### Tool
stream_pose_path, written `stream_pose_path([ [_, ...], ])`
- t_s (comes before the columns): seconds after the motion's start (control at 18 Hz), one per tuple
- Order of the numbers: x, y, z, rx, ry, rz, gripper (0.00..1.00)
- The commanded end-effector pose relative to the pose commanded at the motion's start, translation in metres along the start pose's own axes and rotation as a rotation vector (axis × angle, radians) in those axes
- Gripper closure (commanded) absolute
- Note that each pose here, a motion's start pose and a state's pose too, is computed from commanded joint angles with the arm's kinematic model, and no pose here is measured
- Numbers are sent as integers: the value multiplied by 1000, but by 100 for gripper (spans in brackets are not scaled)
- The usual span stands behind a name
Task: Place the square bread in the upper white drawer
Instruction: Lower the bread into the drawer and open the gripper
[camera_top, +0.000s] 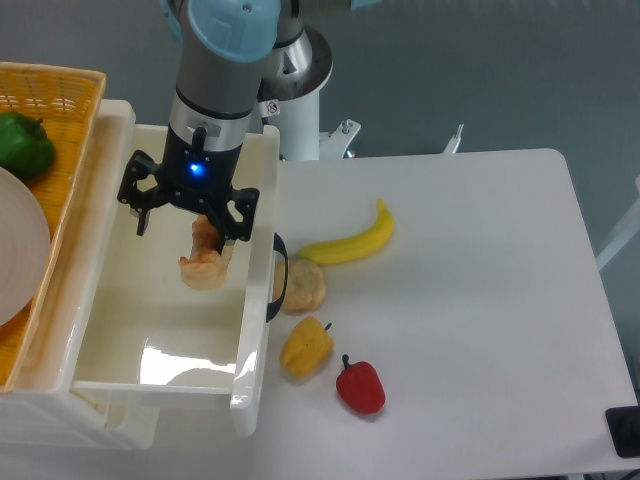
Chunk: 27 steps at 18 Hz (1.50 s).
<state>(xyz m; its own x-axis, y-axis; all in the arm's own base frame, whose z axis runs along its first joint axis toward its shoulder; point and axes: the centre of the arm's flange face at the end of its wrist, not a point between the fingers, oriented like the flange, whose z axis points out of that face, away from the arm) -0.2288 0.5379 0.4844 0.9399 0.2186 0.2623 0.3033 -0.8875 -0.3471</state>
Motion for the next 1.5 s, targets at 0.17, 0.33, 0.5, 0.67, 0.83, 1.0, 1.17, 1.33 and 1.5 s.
stream_pose_path([
  [0.17,-2,0,1,1,2,3,0],
  [0.33,-6,0,5,-6,2,3,0],
  [0.5,-12,0,3,-3,-4,-3,0],
  [0.67,-19,0,1,1,-10,-13,0],
  [0.83,-21,-1,-3,7,-14,-11,0],
  [1.0,-23,0,-3,6,-15,7,0],
  [1.17,-28,1,-4,7,-19,2,0],
  [1.33,-30,1,-7,12,-21,-3,0],
  [1.5,-26,2,-11,16,-22,1,0],
])
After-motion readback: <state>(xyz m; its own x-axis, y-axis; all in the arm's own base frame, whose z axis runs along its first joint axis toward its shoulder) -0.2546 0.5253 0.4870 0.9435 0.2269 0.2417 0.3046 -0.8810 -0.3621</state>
